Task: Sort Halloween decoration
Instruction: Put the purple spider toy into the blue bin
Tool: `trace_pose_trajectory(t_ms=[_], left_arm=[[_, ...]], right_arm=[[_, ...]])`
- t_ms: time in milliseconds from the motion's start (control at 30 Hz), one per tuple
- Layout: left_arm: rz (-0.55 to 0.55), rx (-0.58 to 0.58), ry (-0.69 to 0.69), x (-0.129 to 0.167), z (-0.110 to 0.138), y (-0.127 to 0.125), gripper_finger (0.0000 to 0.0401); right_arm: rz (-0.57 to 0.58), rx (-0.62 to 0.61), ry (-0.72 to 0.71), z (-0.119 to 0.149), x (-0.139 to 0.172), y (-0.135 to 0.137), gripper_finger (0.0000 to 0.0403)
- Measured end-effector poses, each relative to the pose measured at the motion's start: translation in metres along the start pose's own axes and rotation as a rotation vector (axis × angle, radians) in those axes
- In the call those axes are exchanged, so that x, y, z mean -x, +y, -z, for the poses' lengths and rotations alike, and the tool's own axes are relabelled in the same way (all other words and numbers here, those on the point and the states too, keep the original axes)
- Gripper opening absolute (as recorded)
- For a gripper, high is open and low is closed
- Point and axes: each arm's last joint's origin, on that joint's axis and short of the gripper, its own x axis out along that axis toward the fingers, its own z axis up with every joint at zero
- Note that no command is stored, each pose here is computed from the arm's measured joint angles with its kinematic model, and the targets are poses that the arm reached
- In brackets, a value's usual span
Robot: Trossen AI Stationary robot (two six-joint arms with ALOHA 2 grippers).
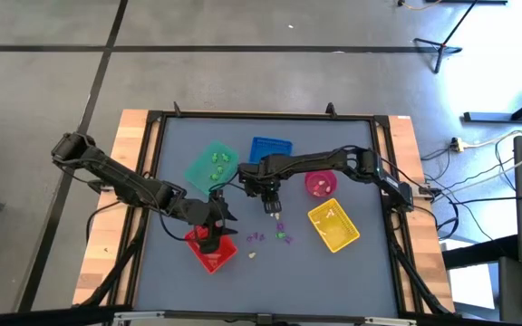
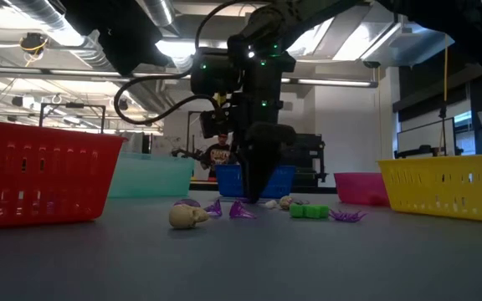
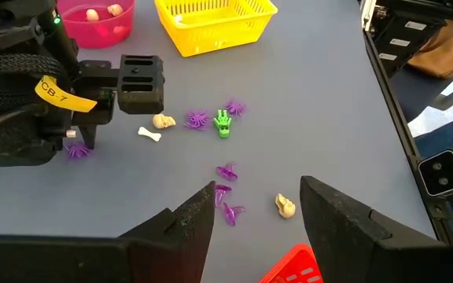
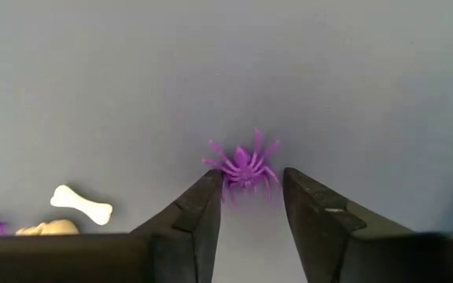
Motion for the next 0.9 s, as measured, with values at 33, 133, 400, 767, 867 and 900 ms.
trace_pose_trajectory(t_ms=[33,133,400,767,867,900], left_arm=[[0.000,0.000,0.000,0.0000,0.0001,-0.0001,0.0170],[0.000,0.000,0.000,0.0000,0.0000,-0.0001,0.0170],[0.000,0.000,0.000,0.0000,0.0000,0.0000,0.0170],[0.000,0.000,0.000,0.0000,0.0000,0.0000,0.0170],[0.000,0.000,0.000,0.0000,0.0000,0.0000,0.0170],[0.000,0.000,0.000,0.0000,0.0000,0.0000,0.0170]], right_arm=[[-0.003,0.000,0.000,0.0000,0.0000,0.0001,0.0128],[-0.004,-0.001,-0.001,0.0000,0.0000,0.0001,0.0104],[-0.008,-0.001,-0.002,0.0000,0.0000,0.0002,0.0061],[-0.008,-0.001,-0.002,-0.0001,0.0001,0.0002,0.0035],[-0.008,-0.001,-0.002,-0.0001,0.0001,0.0004,0.0024],[-0.009,-0.001,-0.002,-0.0001,0.0003,0.0003,0.0020]])
